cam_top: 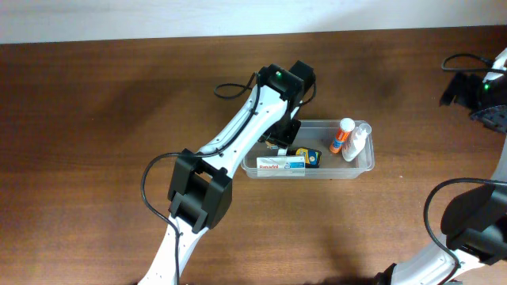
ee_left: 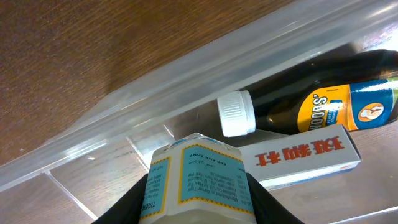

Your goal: Pack container

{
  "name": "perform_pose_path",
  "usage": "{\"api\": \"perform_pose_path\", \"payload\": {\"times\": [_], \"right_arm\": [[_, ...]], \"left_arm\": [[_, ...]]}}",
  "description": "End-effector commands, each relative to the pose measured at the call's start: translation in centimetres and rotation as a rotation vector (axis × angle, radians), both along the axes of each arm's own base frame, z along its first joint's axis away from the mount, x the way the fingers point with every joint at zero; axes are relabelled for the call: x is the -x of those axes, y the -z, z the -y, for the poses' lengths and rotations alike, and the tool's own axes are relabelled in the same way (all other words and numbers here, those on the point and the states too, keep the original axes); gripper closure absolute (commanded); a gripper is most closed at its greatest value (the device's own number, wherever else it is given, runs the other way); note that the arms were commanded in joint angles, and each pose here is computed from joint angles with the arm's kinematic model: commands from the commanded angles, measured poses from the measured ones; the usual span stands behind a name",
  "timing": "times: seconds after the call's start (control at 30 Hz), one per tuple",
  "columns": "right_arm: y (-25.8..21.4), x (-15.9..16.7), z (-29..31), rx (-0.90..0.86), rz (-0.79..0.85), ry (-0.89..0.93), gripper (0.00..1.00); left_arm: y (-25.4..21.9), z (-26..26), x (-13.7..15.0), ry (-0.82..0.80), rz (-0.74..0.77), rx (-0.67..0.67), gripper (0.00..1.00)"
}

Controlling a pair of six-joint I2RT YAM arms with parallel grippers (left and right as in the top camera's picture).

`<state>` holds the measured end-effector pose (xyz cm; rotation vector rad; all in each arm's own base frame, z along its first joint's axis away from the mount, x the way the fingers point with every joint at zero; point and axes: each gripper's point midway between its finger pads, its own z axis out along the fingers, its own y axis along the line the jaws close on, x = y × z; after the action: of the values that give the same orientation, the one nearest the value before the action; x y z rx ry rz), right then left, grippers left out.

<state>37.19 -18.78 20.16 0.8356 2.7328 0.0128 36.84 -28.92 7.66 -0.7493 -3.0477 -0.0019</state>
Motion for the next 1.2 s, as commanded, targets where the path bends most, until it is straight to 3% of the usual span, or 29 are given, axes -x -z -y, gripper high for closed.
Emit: {"api": "perform_pose_path", "payload": {"times": [0.0, 0.03, 0.07, 0.67, 0.97, 1.03, 1.07, 1.17], "right_arm": [[0.0, 0.1, 0.0, 0.009, -0.005, 0.005, 0.02], [0.0, 0.1, 0.0, 0.009, -0.005, 0.005, 0.02], [0.0, 0.1, 0.0, 0.009, -0.005, 0.005, 0.02], [0.0, 0.1, 0.0, 0.009, -0.005, 0.005, 0.02], [0.0, 0.1, 0.0, 0.009, -0.006, 0.006, 0.02], [0.0, 0.1, 0.0, 0.009, -0.005, 0.005, 0.02], [0.0, 0.1, 0.0, 0.009, -0.005, 0.005, 0.02], [0.0, 0.1, 0.0, 0.009, -0.005, 0.005, 0.02]], "left_arm": [[0.5, -0.2, 0.0, -0.020, -0.017, 0.001, 0.63], [0.5, -0.2, 0.0, -0.020, -0.017, 0.001, 0.51], [0.5, -0.2, -0.1, -0.021, -0.016, 0.001, 0.49], [0.0, -0.2, -0.6, -0.020, 0.011, -0.002, 0.48], [-7.4, -0.8, -2.8, -0.054, 0.132, 0.091, 0.47], [-10.1, -1.4, -3.2, -0.070, 0.178, 0.122, 0.40], [-11.8, -1.8, -3.6, -0.082, 0.214, 0.148, 0.30], [-15.4, -2.6, -4.5, -0.101, 0.298, 0.214, 0.17]]}}
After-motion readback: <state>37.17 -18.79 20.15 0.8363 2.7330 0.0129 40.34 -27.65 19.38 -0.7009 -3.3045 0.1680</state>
